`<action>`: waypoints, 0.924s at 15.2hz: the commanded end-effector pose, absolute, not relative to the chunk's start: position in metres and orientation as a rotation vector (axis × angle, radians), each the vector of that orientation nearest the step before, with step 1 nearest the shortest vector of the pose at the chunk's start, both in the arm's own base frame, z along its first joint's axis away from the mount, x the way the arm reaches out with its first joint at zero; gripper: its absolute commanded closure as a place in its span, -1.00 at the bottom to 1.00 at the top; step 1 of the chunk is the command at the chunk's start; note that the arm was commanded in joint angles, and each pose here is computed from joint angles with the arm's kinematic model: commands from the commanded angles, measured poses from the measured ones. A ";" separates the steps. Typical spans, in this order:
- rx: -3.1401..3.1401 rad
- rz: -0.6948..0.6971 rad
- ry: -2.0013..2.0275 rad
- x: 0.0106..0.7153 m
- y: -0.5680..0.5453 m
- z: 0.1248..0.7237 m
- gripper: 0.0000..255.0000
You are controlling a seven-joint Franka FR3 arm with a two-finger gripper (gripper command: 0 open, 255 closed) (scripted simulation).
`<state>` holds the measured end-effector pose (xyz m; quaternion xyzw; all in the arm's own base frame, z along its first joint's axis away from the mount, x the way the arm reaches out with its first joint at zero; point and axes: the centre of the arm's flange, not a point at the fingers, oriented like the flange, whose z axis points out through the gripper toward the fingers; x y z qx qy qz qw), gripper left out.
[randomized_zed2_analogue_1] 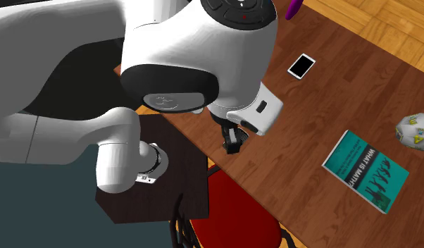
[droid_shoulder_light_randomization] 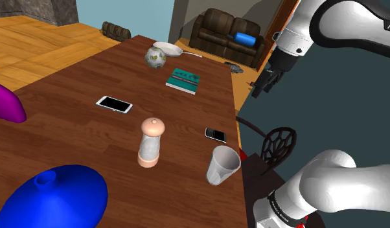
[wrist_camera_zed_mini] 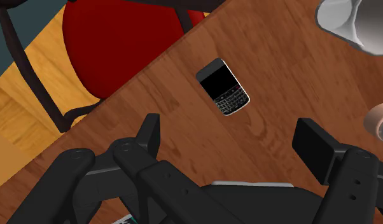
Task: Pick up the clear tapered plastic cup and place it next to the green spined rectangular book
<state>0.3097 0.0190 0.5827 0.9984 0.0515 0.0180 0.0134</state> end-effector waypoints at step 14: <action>3.066 0.080 0.155 0.247 0.164 0.501 -1.00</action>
